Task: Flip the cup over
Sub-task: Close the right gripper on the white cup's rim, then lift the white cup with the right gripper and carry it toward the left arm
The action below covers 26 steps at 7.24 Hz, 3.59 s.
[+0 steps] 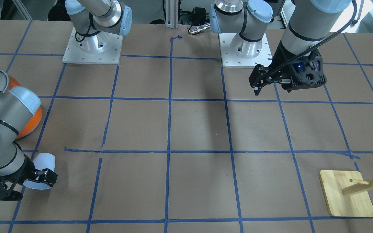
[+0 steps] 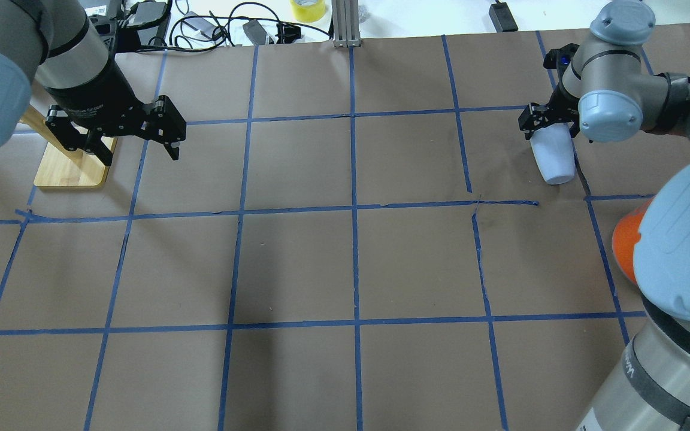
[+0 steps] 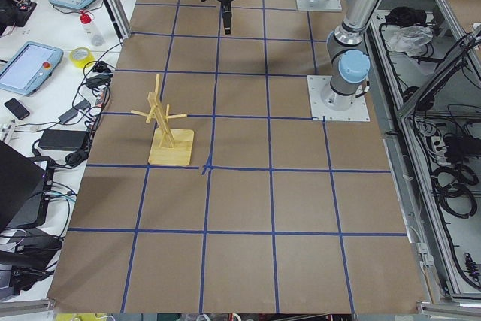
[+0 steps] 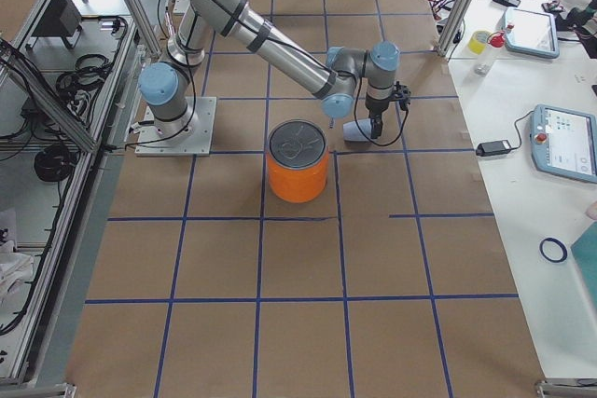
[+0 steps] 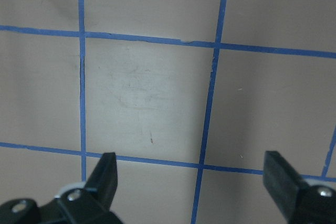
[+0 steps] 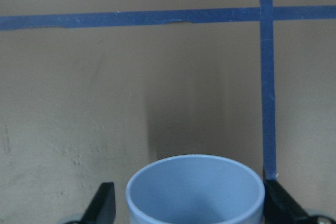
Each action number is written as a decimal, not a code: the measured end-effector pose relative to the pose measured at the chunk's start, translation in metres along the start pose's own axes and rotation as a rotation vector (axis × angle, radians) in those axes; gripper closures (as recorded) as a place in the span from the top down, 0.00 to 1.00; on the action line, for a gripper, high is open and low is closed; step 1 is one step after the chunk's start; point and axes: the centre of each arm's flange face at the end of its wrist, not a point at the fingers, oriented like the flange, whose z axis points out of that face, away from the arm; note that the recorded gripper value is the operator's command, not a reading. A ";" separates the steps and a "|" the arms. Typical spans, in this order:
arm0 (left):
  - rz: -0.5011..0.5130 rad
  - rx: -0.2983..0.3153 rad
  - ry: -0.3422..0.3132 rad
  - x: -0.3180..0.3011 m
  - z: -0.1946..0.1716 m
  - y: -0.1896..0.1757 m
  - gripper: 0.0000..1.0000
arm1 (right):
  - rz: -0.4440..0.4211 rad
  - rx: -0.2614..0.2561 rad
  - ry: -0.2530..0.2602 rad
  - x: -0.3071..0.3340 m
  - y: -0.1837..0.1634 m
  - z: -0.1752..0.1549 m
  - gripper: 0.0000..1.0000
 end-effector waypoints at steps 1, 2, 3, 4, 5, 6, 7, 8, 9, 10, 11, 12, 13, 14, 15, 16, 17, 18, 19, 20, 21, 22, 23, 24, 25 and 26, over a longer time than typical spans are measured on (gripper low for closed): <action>0.000 0.002 0.000 0.000 0.000 0.000 1.00 | 0.001 -0.008 -0.002 -0.001 0.003 0.003 1.00; -0.001 0.003 0.000 0.000 0.000 0.000 1.00 | 0.001 -0.012 -0.004 -0.002 0.004 0.005 0.99; -0.001 0.003 0.000 0.000 0.000 0.000 1.00 | 0.002 -0.012 -0.005 -0.002 0.005 0.006 0.82; 0.000 0.003 0.000 0.000 0.000 0.000 1.00 | 0.002 -0.013 -0.005 -0.001 0.006 0.007 0.67; 0.000 0.004 0.000 0.000 0.000 0.000 1.00 | 0.002 -0.016 -0.003 -0.001 0.006 0.007 0.58; 0.000 0.004 0.000 0.000 0.000 0.000 1.00 | 0.002 -0.018 -0.001 -0.001 0.006 0.007 0.55; 0.000 0.004 0.000 0.000 0.000 0.000 1.00 | 0.002 -0.017 0.000 -0.001 0.006 0.005 0.55; 0.000 0.003 0.000 0.000 0.000 0.000 1.00 | 0.001 0.000 0.003 0.000 0.004 -0.005 0.56; 0.000 0.003 0.000 0.000 0.000 0.000 1.00 | -0.003 0.029 0.009 -0.002 0.002 -0.024 0.59; 0.000 0.003 0.000 0.000 0.000 0.000 1.00 | -0.026 0.062 0.012 -0.009 0.001 -0.046 0.59; 0.000 0.004 0.000 0.000 0.000 0.000 1.00 | -0.077 0.093 0.012 -0.028 0.002 -0.065 0.58; 0.000 0.004 0.000 0.000 0.000 0.000 1.00 | -0.142 0.122 0.013 -0.060 0.002 -0.082 0.61; 0.000 0.003 0.000 0.000 0.000 0.000 1.00 | -0.218 0.149 0.015 -0.102 0.004 -0.095 0.60; 0.000 0.003 0.000 0.000 0.000 0.000 1.00 | -0.315 0.173 0.017 -0.142 0.007 -0.105 0.60; -0.001 0.003 0.000 0.000 0.000 0.000 1.00 | -0.433 0.191 0.019 -0.177 0.012 -0.114 0.60; -0.001 0.004 0.000 0.000 0.000 0.000 1.00 | -0.550 0.200 0.018 -0.203 0.018 -0.118 0.60; 0.000 0.004 0.000 0.000 0.000 0.000 1.00 | -0.671 0.206 0.014 -0.228 0.026 -0.120 0.59; 0.000 0.004 0.000 0.000 0.000 0.000 1.00 | -0.803 0.232 0.014 -0.261 0.037 -0.126 0.59; 0.000 0.006 0.000 0.000 0.000 -0.001 1.00 | -0.913 0.279 0.020 -0.298 0.051 -0.133 0.60; 0.000 0.007 0.000 0.000 -0.001 -0.001 1.00 | -0.985 0.315 0.024 -0.326 0.063 -0.134 0.62; -0.001 0.010 -0.001 0.000 -0.001 -0.001 1.00 | -1.044 0.339 0.024 -0.346 0.072 -0.132 0.62; -0.003 0.015 -0.001 -0.001 -0.002 -0.002 1.00 | -1.100 0.359 0.024 -0.364 0.080 -0.132 0.61; -0.008 0.021 -0.001 -0.003 -0.005 -0.003 1.00 | -1.146 0.364 0.021 -0.383 0.091 -0.128 0.61; -0.018 0.026 -0.001 -0.009 -0.007 -0.006 1.00 | -1.203 0.355 0.019 -0.402 0.103 -0.120 0.62; -0.039 0.027 0.000 -0.020 -0.008 -0.009 1.00 | -1.258 0.351 0.020 -0.414 0.110 -0.114 0.67; -0.062 0.026 0.004 -0.031 -0.008 -0.012 1.00 | -1.301 0.354 0.020 -0.423 0.116 -0.110 0.71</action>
